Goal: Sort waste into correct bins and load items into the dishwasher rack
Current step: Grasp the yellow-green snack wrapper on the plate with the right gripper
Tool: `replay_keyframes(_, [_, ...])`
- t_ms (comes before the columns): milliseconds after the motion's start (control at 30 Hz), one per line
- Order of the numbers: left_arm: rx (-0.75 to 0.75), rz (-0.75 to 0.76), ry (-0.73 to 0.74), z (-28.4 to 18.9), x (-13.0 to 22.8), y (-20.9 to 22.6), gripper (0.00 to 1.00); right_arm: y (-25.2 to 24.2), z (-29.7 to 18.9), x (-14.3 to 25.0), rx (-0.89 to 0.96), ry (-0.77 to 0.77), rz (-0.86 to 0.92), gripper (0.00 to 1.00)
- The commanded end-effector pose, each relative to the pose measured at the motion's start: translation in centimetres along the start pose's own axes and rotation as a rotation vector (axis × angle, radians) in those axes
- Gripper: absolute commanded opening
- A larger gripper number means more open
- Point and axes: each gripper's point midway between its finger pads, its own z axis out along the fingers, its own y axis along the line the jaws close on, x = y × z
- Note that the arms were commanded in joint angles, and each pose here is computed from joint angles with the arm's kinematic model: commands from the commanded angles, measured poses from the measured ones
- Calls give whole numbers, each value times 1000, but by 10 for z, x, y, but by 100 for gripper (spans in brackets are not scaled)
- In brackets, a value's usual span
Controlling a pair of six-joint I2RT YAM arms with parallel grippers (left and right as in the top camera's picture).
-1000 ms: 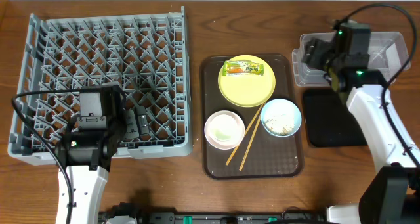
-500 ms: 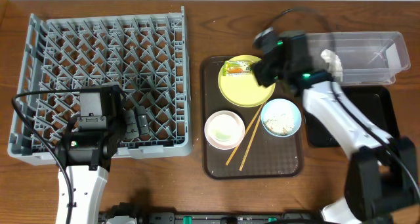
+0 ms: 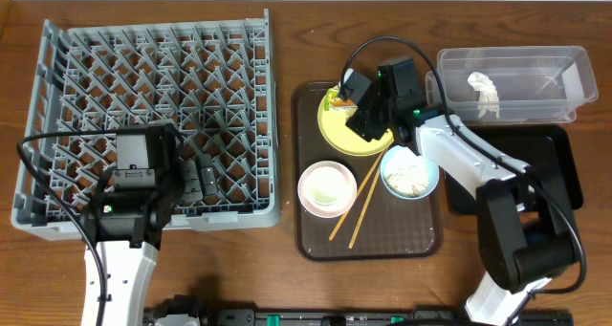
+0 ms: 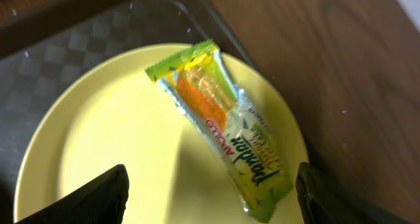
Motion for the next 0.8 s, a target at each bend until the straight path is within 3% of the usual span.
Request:
replay_keyframes(0, [-4, 4, -19, -5, -7, 1, 98, 3, 9, 2, -13, 8, -27, 80])
replay_keyframes(367, [-4, 4, -19, -5, -7, 1, 98, 10, 34, 25, -36, 63, -39, 78])
replay_keyframes(500, [-4, 4, -19, -5, -7, 1, 98, 10, 42, 31, -30, 73, -38, 70])
replay_keyframes(600, [-4, 5, -18, -5, -7, 1, 98, 8, 42, 32, -19, 78, -38, 59])
replay_keyframes(767, [-4, 4, -19, -5, -7, 1, 98, 10, 42, 36, -28, 92, -22, 27])
